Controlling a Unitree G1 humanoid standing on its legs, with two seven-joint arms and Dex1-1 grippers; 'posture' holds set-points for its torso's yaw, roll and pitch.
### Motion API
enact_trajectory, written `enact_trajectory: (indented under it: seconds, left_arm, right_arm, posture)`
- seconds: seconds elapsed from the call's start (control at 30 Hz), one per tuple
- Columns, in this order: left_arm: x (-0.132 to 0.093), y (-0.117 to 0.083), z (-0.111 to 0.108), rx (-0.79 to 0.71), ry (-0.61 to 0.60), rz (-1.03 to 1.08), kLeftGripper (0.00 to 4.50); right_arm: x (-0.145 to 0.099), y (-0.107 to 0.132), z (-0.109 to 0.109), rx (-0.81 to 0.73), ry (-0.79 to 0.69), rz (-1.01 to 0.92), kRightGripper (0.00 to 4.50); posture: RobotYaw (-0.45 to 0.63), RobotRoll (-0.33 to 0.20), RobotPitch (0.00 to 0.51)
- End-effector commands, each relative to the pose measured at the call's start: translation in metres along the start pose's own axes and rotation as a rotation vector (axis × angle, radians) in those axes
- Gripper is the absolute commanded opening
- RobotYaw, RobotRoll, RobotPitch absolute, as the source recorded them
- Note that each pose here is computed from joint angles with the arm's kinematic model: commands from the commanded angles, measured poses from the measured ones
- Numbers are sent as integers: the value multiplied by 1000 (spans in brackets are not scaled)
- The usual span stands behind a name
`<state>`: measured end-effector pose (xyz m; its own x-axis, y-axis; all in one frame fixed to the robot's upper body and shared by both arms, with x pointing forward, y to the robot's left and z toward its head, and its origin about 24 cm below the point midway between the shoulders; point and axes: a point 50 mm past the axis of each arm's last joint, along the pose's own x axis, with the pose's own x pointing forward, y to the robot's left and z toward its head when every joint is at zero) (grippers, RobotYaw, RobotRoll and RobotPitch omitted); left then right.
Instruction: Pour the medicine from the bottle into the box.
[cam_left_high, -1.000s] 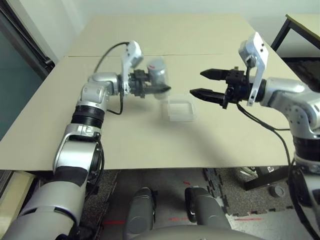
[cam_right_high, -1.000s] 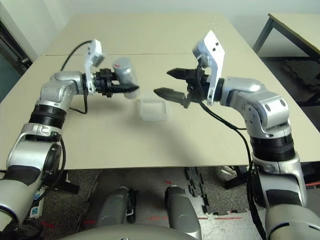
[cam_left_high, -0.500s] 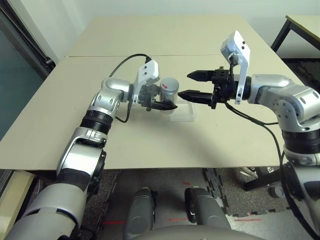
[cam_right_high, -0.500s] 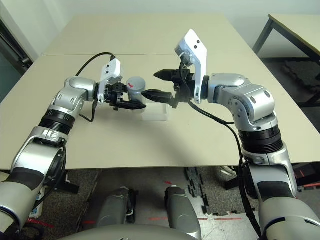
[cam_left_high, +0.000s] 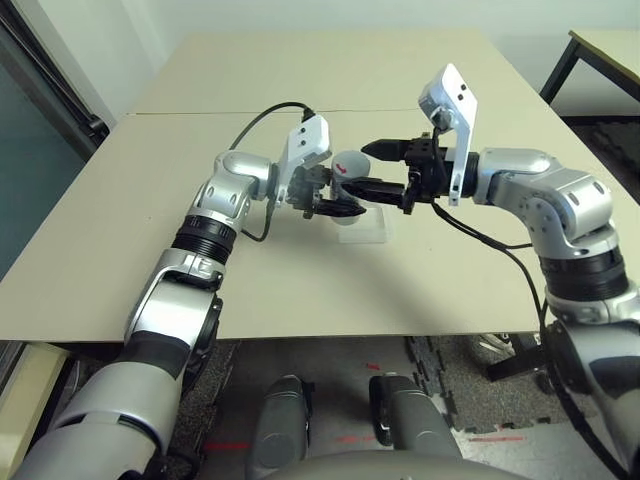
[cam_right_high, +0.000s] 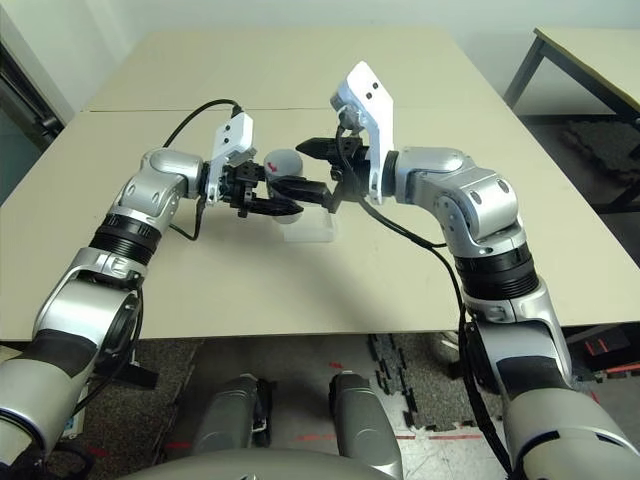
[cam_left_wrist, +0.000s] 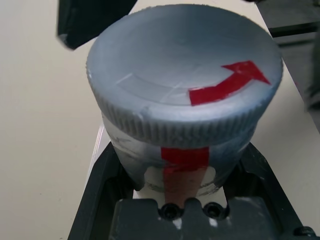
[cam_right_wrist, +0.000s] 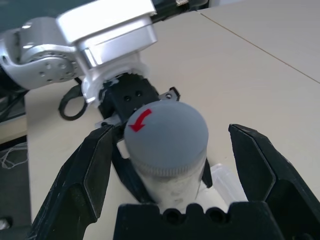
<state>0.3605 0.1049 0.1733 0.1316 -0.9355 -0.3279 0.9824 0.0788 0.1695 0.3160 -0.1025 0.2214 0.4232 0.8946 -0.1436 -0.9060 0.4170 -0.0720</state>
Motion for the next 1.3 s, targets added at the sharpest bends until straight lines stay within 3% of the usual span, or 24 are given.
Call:
enact_trajectory:
  seconds: [0.03, 0.2, 0.27, 0.43, 0.67, 0.9, 1.13, 1.3]
  left_arm:
    - [3, -1, 4, 6, -10, -4, 2493]
    - [5, -1, 5, -6, -24, 2, 2493]
    - [5, -2, 4, -13, -29, 5, 2493]
    - [4, -2, 4, -31, -47, 20, 2493]
    - [1, -5, 10, -28, -67, 7, 2493]
    - [8, -16, 26, 17, -92, -58, 2493]
    - [14, -28, 30, 27, -91, -113, 2493]
    - [16, -37, 35, 29, -101, -132, 2493]
  right_arm:
    - [5, 1, 2, -23, 3, 2, 4500]
    - [6, 2, 1, -24, -1, 12, 4500]
    - [7, 3, 2, -26, -15, 18, 4126]
    - [6, 4, 4, -32, -40, 27, 2608]
    - [2, 7, 10, -52, -130, 186, 2609]
    - [-3, -11, 18, -156, -120, 434, 2609]
    - [8, -27, 25, -228, -60, 583, 2609]
    - [19, -36, 24, -280, -56, 576, 2609]
  posture:
    - [-18, 0, 74]
    - [-15, 0, 75]
    - [-14, 0, 74]
    - [-12, 0, 74]
    - [-11, 0, 73]
    - [5, 0, 76]
    - [35, 0, 90]
    - [58, 0, 99]
